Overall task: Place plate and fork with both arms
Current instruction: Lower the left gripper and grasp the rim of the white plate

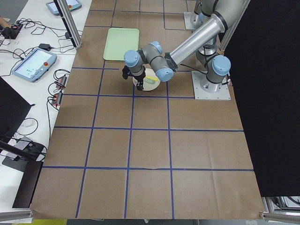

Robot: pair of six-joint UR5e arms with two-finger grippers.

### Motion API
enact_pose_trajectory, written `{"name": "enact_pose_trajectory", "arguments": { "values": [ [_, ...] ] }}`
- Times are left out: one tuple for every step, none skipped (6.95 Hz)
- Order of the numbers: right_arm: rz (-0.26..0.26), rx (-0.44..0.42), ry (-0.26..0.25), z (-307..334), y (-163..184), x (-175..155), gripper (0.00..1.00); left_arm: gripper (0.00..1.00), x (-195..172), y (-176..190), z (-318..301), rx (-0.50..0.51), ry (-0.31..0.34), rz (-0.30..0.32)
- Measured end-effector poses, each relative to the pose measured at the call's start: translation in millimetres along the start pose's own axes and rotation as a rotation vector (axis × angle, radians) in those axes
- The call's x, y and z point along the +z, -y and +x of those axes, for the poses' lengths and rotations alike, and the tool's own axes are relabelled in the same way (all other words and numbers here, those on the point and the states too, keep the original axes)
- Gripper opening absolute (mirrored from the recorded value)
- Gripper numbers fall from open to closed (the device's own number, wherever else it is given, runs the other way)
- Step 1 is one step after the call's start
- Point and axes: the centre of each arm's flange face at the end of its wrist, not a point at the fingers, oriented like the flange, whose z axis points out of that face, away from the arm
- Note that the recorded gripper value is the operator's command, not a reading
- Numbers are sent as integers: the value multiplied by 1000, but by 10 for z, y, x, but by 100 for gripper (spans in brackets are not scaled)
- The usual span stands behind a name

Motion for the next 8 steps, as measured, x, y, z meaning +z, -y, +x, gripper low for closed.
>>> {"name": "enact_pose_trajectory", "arguments": {
  "values": [
    [0,0,0,0,-1,2,100,98,140,9,-130,-8,-27,-15],
    [0,0,0,0,0,1,100,92,295,22,-251,-14,-52,-35],
    [0,0,0,0,0,-1,100,75,407,27,-347,-14,-70,-49],
    [1,0,0,0,1,-3,100,60,457,26,-393,-15,-79,-54],
    [0,0,0,0,1,-4,100,50,482,13,-403,-15,-84,-57],
    [0,0,0,0,0,-3,100,36,520,-19,-385,-17,-89,-63],
    [0,0,0,0,0,-3,100,24,553,-56,-359,-18,-93,-68],
    [0,0,0,0,0,-2,100,12,557,-71,-345,-18,-94,-68]
  ]
}}
